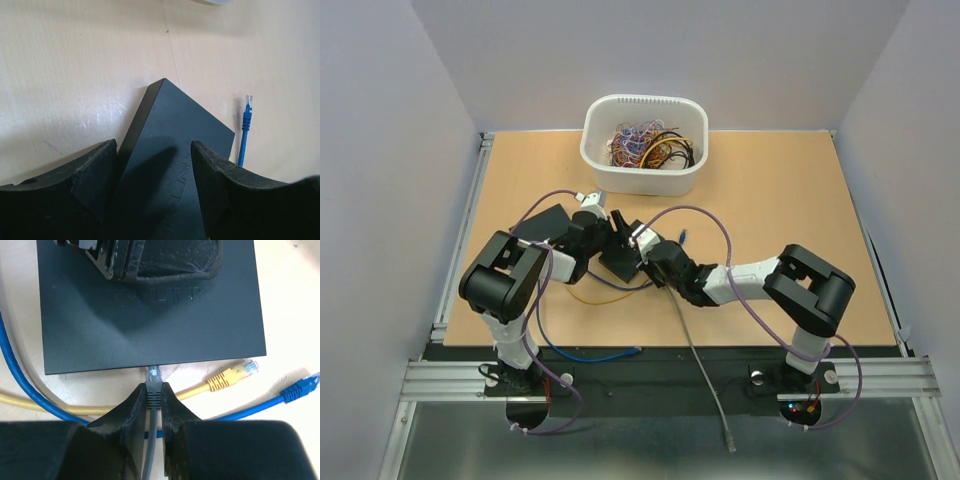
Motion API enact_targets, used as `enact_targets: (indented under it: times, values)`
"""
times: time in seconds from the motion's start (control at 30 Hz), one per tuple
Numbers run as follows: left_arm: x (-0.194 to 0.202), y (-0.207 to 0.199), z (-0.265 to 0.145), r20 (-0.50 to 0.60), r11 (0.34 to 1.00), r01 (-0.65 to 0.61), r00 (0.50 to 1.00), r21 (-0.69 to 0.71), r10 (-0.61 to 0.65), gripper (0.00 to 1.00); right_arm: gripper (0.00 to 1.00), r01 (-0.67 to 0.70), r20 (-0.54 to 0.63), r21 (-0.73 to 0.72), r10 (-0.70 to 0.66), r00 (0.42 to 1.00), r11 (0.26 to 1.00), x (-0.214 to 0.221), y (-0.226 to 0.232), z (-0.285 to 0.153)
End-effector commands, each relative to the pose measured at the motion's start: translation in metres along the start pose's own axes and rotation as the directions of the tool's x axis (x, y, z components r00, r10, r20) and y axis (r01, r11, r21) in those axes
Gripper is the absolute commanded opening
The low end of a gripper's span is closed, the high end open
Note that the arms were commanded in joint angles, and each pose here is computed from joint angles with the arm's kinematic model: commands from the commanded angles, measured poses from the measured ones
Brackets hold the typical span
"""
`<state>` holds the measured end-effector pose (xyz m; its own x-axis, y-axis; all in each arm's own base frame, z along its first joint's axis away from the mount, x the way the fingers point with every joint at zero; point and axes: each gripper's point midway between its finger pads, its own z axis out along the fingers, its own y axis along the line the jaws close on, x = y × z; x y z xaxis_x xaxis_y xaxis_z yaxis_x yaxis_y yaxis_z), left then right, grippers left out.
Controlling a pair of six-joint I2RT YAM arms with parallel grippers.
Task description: Insert the plug into the switch port
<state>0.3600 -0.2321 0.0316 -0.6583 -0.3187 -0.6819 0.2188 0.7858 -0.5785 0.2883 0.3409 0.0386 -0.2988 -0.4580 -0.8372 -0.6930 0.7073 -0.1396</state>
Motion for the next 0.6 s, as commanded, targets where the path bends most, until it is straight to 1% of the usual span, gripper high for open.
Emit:
enact_targets:
  times: [0.0,0.03,0.13,0.27,0.37,0.4,0.57]
  values:
    - [0.151,0.021,-0.047,-0.49,0.992,0.088,0.863,-0.092,-0.122,0.7,0.01,0.023,0.493,-0.138,0.049,0.869,0.99,-0.159,0.021,-0.01]
    - [0.154,0.021,-0.047,-0.496,0.992,0.087,0.86,-0.093,-0.122,0.7,0.0,0.029,0.524,-0.152,0.056,0.85,0.988,-0.172,0.023,-0.014]
    - [0.158,0.018,-0.046,-0.512,0.993,0.088,0.851,-0.078,-0.115,0.68,0.0,0.08,0.568,-0.226,0.064,0.821,0.971,-0.193,0.039,-0.02]
    - [0.168,0.013,-0.045,-0.54,0.993,0.097,0.834,-0.059,-0.114,0.68,0.0,0.113,0.625,-0.268,0.083,0.776,0.957,-0.228,0.048,-0.026]
    - [0.171,0.01,-0.046,-0.549,0.993,0.105,0.828,-0.046,-0.113,0.67,0.0,0.135,0.636,-0.274,0.074,0.768,0.952,-0.236,0.051,-0.018]
    - [0.171,0.009,-0.047,-0.552,0.993,0.109,0.825,-0.046,-0.116,0.67,0.0,0.136,0.653,-0.273,0.079,0.753,0.952,-0.248,0.046,-0.017]
    - [0.17,0.009,-0.046,-0.553,0.994,0.103,0.826,-0.04,-0.108,0.67,0.0,0.151,0.639,-0.299,0.081,0.765,0.942,-0.246,0.038,-0.001]
